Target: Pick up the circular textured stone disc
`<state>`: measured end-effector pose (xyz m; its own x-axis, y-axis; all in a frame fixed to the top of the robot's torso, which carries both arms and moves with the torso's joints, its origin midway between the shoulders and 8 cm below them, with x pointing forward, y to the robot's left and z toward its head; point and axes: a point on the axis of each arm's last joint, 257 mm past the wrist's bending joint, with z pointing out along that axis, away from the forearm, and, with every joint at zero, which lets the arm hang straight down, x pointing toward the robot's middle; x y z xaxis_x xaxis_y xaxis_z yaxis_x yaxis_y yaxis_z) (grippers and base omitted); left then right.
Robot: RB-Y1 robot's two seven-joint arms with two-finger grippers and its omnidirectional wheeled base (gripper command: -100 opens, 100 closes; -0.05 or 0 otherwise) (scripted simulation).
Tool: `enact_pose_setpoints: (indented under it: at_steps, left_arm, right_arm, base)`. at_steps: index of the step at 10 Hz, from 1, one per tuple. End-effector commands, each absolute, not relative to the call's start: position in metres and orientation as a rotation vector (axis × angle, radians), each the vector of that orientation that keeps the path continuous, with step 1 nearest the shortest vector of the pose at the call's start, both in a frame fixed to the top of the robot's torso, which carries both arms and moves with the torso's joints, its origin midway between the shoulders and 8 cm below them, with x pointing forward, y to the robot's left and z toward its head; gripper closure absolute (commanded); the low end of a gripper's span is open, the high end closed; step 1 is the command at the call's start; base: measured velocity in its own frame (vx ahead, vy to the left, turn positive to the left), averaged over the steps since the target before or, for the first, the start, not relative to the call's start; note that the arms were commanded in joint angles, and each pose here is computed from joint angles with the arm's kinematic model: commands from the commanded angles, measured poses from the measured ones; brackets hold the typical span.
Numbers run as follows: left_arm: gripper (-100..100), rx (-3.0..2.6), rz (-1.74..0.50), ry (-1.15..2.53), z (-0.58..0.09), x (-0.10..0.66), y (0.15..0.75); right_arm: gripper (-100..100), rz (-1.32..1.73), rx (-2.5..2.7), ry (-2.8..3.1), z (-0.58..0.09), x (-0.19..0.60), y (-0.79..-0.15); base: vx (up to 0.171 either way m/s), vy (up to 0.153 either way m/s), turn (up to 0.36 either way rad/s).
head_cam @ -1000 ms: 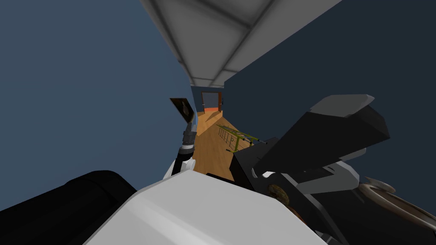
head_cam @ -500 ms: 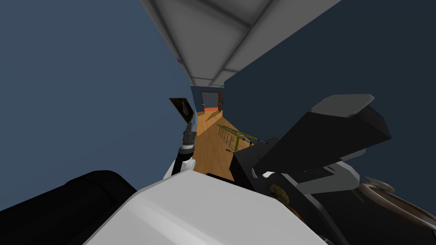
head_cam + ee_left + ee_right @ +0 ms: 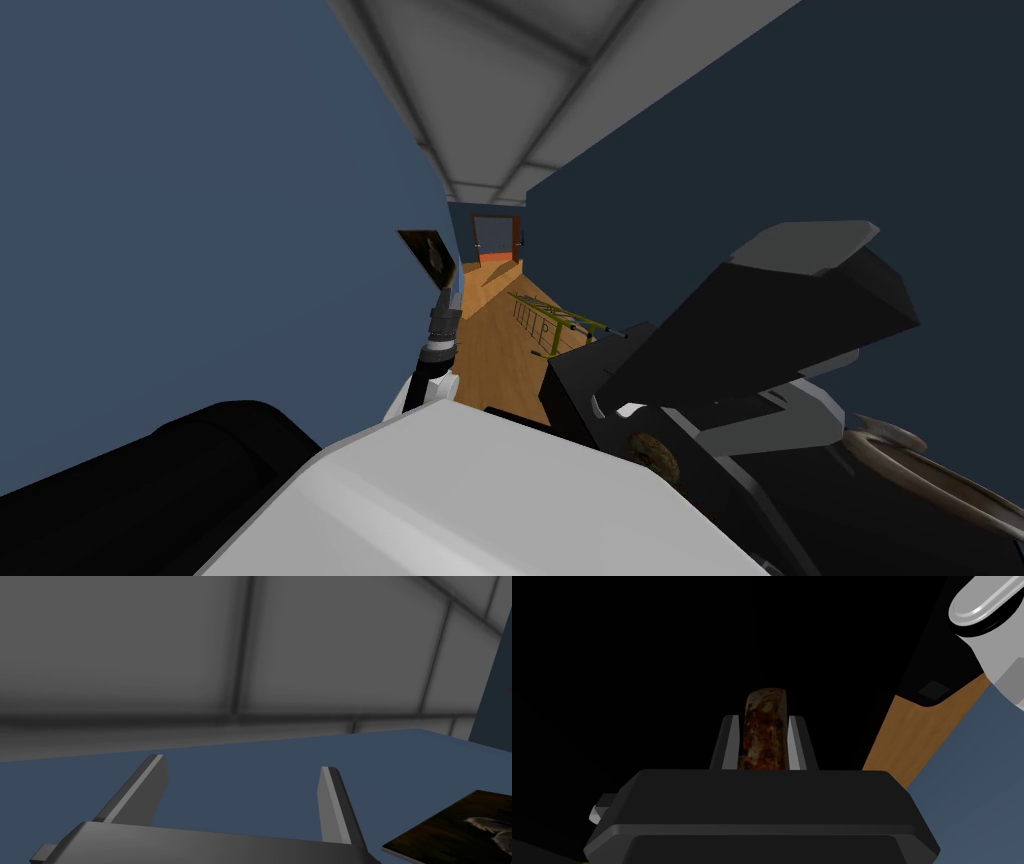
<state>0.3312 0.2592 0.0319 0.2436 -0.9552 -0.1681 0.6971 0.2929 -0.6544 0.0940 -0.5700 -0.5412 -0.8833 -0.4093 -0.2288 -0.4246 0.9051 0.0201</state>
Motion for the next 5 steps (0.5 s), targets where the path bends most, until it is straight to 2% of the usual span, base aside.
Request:
enact_pose_setpoints:
  at_steps: [1, 2, 3, 5]
  left_arm:
    - [0, -0.504, -1.196, 0.61, 0.032, 0.331, 0.259]
    - [0, -0.504, -1.196, 0.61, 0.032, 0.331, 0.259]
    - [0, -0.504, -1.196, 0.61, 0.032, 0.331, 0.259]
    - [0, -0.504, -1.196, 0.61, 0.032, 0.331, 0.259]
  right_arm:
    - [100, 0.102, -0.632, 2.85, -0.541, 0.094, -0.57]
    - [0, 0.102, -0.631, 2.85, -0.541, 0.094, -0.57]
    - [100, 0.103, -0.633, 2.849, -0.546, 0.091, -0.566]
    - [100, 0.101, -0.626, 2.851, -0.527, 0.103, -0.583]
  base:
    - [0.0, 0.0, 0.0]
    - [0.0, 0.0, 0.0]
    - [0.009, -0.009, -0.001]
    - [0.0, 0.0, 0.0]
